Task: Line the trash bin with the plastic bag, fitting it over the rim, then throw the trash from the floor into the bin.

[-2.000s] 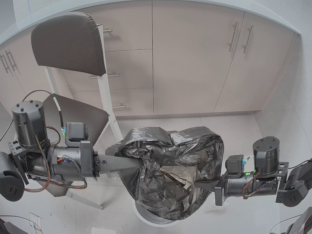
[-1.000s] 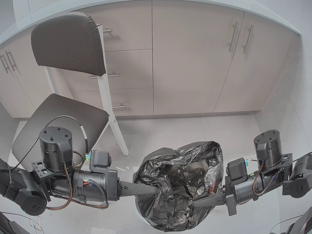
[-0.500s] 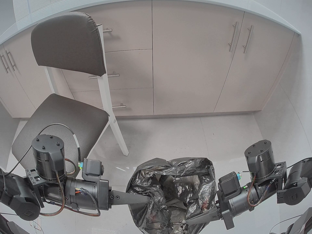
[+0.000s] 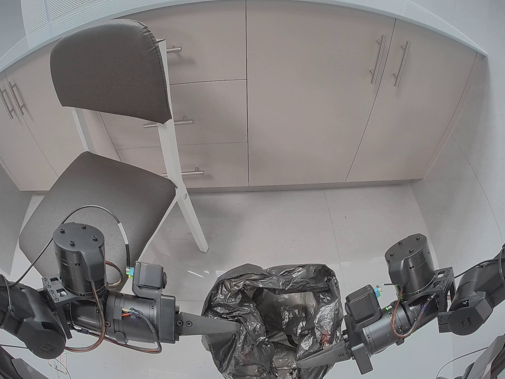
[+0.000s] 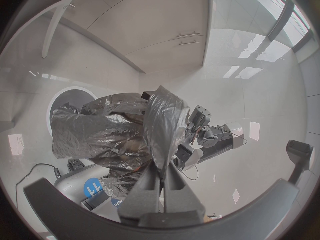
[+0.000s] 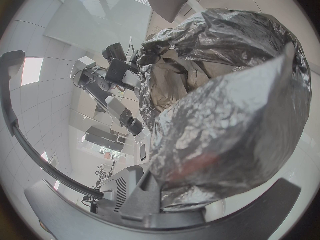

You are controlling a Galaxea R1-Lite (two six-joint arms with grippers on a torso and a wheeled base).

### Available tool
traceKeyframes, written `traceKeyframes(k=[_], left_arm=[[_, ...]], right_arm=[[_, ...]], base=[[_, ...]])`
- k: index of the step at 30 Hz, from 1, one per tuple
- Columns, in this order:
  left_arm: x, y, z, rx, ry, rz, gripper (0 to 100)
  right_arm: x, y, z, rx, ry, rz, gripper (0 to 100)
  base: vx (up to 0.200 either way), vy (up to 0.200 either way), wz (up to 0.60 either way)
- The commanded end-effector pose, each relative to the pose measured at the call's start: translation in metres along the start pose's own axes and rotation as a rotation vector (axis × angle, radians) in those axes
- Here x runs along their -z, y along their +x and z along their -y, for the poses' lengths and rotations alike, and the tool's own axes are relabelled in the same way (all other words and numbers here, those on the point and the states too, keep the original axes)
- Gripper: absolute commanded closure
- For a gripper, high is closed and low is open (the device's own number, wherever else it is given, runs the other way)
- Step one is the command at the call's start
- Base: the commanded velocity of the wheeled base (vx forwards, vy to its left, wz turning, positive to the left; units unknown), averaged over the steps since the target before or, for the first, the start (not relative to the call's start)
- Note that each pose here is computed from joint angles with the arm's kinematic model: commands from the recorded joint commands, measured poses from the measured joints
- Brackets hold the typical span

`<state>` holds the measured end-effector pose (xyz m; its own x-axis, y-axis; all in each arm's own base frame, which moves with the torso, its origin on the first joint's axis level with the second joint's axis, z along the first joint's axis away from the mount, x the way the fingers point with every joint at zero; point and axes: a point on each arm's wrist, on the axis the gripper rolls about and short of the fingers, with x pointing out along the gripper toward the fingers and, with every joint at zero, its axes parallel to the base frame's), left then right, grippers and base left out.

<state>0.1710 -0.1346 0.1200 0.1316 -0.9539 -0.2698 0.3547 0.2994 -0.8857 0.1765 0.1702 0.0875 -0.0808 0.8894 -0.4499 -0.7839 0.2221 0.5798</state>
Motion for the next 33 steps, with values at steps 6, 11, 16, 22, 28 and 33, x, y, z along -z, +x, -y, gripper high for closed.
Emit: traceKeyframes(k=[6,11,16,22,28,33], left_arm=[[-0.007,0.025,-0.04,-0.085,-0.078,-0.055,100],[-0.009,0.034,-0.065,-0.113,-0.037,-0.058,100],[-0.013,0.028,-0.076,-0.12,-0.037,-0.016,100],[-0.015,0.032,-0.085,-0.121,-0.036,-0.003,100],[-0.021,0.033,-0.095,-0.124,-0.04,0.023,100],[-0.026,0.033,-0.106,-0.122,-0.035,0.058,100]], right_arm=[[0.004,0.004,0.04,0.062,0.073,0.029,100],[0.013,0.013,0.055,0.071,0.07,0.038,100],[0.018,0.017,0.065,0.082,0.042,0.081,100],[0.025,0.023,0.072,0.133,0.023,0.1,100],[0.031,0.03,0.085,0.211,-0.019,0.163,100],[0.036,0.035,0.093,0.242,-0.038,0.207,100]], base=[[0.0,0.0,0.0],[0.0,0.0,0.0],[0.0,0.0,0.0],[0.0,0.0,0.0],[0.0,0.0,0.0],[0.0,0.0,0.0]])
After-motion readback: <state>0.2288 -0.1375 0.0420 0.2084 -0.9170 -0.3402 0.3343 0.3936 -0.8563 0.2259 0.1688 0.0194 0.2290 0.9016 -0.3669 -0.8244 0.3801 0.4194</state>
